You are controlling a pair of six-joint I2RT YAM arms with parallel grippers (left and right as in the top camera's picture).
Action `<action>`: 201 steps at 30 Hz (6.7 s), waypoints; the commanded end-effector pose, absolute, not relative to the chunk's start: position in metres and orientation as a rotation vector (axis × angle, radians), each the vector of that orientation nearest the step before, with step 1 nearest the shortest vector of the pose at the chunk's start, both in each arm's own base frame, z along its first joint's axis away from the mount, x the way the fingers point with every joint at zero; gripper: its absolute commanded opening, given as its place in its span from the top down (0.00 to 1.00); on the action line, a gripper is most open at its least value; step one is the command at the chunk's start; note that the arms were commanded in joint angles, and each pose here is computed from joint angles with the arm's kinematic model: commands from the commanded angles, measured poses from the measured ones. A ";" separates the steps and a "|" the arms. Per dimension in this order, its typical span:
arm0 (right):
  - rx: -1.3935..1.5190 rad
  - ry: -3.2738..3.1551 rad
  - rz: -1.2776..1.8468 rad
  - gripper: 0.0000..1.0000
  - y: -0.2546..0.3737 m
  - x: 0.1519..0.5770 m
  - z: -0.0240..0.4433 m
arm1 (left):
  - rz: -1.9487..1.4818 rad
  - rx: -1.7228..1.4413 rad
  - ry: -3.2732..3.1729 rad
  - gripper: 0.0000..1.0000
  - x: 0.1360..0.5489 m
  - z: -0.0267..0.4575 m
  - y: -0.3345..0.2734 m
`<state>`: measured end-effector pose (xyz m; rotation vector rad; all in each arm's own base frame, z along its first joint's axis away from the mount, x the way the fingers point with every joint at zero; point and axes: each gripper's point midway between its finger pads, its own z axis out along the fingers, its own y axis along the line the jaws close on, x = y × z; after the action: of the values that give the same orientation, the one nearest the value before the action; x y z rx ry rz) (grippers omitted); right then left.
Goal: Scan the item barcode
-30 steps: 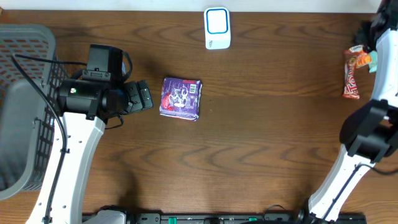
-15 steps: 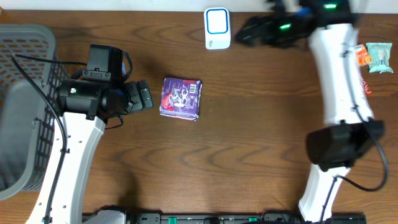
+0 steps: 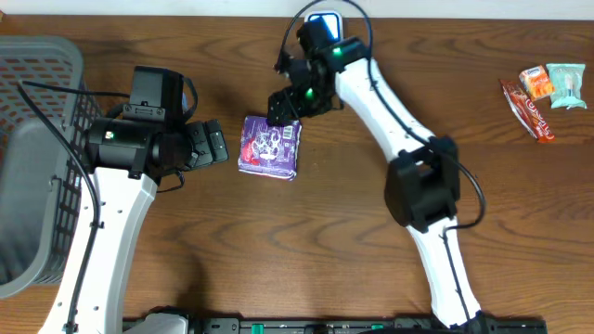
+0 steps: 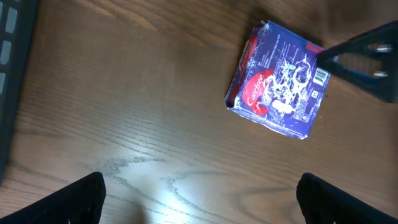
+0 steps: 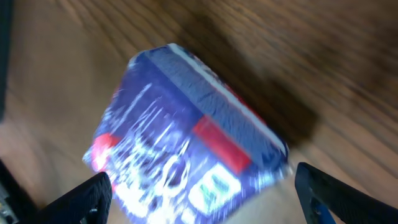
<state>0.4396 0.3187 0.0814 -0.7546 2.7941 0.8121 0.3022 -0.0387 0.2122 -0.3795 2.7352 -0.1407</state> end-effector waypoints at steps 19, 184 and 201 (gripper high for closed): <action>-0.934 2.990 1.055 0.13 0.308 0.345 0.127 | -0.127 -0.383 2.732 0.02 0.303 0.213 -0.036; 0.432 2.496 0.980 0.99 0.220 0.578 0.143 | -0.127 -0.383 2.732 0.02 0.303 0.213 -0.036; 0.724 2.450 0.354 0.99 -0.096 0.538 0.191 | -0.127 -0.383 2.732 0.02 0.303 0.213 -0.036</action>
<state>0.5518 -0.0520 0.2024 0.7867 2.3982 0.4942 0.3021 -0.0387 0.2121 -0.3795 2.7355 -0.1406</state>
